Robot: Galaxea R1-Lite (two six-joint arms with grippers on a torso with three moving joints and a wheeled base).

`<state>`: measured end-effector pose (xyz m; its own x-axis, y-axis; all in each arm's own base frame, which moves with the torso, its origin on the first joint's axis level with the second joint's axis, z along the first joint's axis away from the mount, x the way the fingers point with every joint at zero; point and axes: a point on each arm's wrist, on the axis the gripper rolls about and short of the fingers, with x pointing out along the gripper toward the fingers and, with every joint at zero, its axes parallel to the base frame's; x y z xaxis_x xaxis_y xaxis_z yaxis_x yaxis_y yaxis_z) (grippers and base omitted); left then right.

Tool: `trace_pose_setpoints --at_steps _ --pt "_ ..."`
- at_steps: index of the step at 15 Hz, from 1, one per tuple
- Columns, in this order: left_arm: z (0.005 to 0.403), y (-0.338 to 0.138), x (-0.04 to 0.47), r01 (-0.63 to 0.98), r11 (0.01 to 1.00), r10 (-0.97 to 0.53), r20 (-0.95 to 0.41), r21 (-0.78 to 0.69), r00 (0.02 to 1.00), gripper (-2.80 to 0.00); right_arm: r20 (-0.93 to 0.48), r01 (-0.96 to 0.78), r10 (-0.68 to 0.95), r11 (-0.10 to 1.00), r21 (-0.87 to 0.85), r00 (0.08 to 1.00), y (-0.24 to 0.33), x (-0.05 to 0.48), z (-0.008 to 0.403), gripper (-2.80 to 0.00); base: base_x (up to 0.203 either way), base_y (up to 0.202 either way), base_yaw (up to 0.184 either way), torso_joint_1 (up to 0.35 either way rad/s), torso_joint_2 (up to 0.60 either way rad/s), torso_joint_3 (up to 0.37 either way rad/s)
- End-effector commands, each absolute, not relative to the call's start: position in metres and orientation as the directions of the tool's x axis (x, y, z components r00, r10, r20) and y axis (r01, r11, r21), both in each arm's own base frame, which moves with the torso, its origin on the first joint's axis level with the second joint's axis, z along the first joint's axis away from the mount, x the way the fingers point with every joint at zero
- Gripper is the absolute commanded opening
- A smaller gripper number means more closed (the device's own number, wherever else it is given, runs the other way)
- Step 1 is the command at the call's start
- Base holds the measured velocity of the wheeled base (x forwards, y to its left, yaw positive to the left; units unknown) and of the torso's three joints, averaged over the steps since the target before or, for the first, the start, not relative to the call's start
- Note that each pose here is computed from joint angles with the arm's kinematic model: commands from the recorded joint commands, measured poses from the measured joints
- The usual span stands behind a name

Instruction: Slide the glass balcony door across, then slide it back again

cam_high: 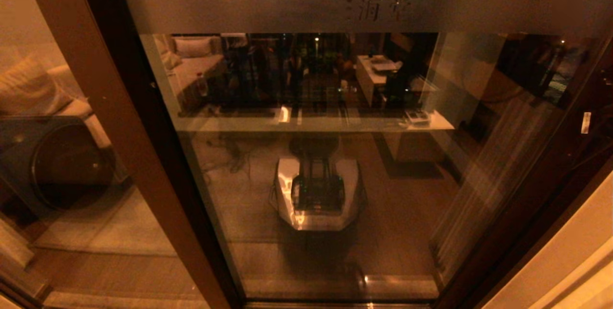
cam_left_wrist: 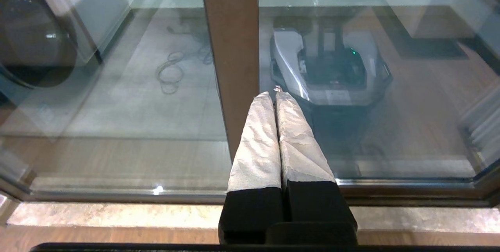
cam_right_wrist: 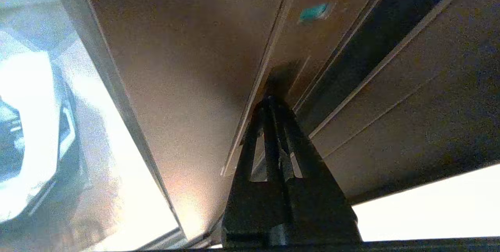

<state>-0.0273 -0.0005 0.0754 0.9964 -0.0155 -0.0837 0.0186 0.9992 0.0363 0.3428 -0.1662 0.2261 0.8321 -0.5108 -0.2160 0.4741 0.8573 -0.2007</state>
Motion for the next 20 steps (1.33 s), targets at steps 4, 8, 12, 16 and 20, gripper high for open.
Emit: trace_pose_setpoints --at_steps 4,8,12,16,20 --pt "0.075 0.0 -0.027 0.019 0.999 -0.015 -0.086 0.037 0.996 -2.8 -0.207 0.45 -0.485 0.871 -0.196 0.849 -0.146 0.302 0.242 -2.8 0.0 0.0 0.0 0.0 0.0 0.0" --pt "0.075 0.0 -0.027 0.019 0.999 -0.015 -0.086 0.037 0.996 -2.8 -0.213 0.426 -0.461 0.885 -0.189 0.861 -0.127 0.261 0.244 -2.8 0.0 0.0 0.0 0.0 0.0 0.0" --pt "0.075 0.0 -0.027 0.019 0.999 -0.015 -0.086 0.037 0.996 -2.8 -0.147 0.327 -0.349 0.933 -0.151 0.926 -0.111 0.215 0.269 -2.8 0.0 0.0 0.0 0.0 0.0 0.0" --pt "0.075 0.0 -0.027 0.019 0.999 -0.015 -0.086 0.037 0.996 -2.8 -0.123 -0.081 0.08 0.997 -0.004 0.989 -0.066 0.131 0.297 -2.8 0.0 0.0 0.0 0.0 0.0 0.0" --pt "0.075 0.0 -0.027 0.019 0.999 -0.015 -0.086 0.037 0.996 -2.8 -0.216 -0.444 0.493 0.864 0.239 0.843 -0.01 0.067 0.286 -2.8 0.0 0.0 0.0 0.0 0.0 0.0"
